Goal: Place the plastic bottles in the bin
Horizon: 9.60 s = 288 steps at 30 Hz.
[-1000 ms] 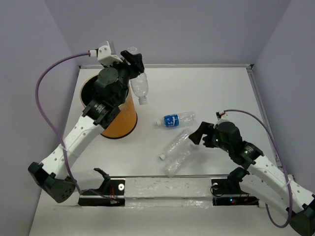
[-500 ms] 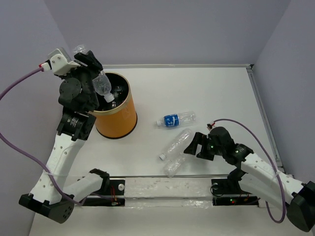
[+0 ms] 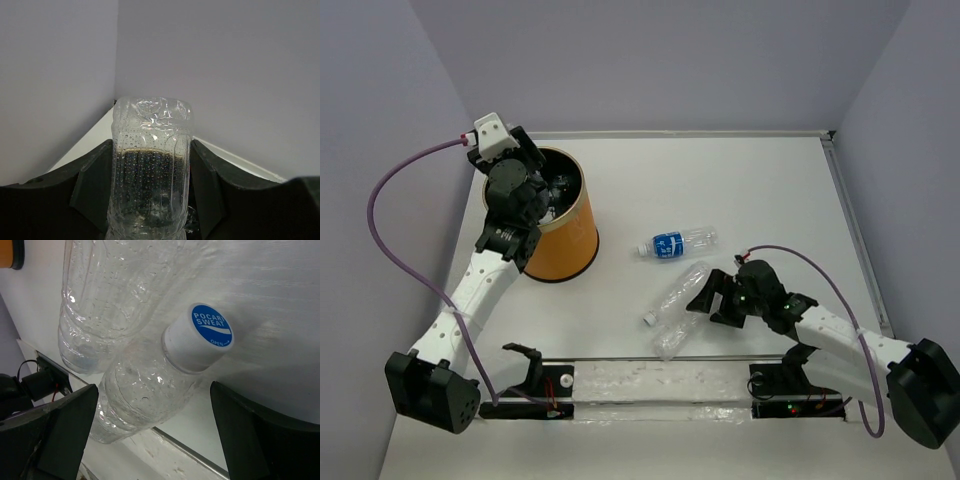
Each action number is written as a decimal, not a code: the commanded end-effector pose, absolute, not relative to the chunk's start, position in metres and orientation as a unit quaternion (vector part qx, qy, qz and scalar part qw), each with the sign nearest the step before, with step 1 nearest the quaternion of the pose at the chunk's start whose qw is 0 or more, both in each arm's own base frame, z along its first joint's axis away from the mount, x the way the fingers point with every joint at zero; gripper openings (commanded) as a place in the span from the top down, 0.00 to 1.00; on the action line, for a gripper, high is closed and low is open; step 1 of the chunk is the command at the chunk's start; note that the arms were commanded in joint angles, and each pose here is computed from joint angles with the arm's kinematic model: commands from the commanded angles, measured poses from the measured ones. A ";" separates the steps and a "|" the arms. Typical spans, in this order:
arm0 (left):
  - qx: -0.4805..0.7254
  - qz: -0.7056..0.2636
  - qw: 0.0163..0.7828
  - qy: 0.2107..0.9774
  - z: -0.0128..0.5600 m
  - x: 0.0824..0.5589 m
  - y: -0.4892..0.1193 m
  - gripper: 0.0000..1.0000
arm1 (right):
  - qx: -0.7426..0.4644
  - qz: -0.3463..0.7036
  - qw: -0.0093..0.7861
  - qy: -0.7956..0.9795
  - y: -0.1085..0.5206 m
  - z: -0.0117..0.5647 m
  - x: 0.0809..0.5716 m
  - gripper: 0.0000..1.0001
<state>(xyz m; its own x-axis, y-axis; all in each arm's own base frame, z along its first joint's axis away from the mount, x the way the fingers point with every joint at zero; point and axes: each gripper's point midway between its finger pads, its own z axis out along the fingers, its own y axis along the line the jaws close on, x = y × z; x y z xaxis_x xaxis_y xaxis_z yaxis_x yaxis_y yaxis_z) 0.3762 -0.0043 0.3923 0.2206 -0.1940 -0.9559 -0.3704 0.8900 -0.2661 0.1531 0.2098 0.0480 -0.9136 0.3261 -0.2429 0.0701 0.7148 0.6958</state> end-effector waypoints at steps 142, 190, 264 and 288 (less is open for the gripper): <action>0.071 -0.325 0.572 0.750 0.289 0.223 -0.288 0.61 | 0.257 0.312 0.439 0.802 0.174 0.156 0.296 0.06; -0.210 -0.016 0.756 0.620 0.461 0.341 -0.049 0.59 | 0.129 0.236 0.531 0.804 0.203 0.182 0.391 0.69; -0.239 -0.075 0.824 0.509 0.452 0.252 0.018 0.01 | -0.165 0.390 0.691 0.585 0.508 0.433 0.324 0.00; -0.030 -0.233 0.856 0.460 0.492 0.219 -0.063 0.01 | -0.008 0.327 0.705 0.630 0.177 0.381 0.200 0.17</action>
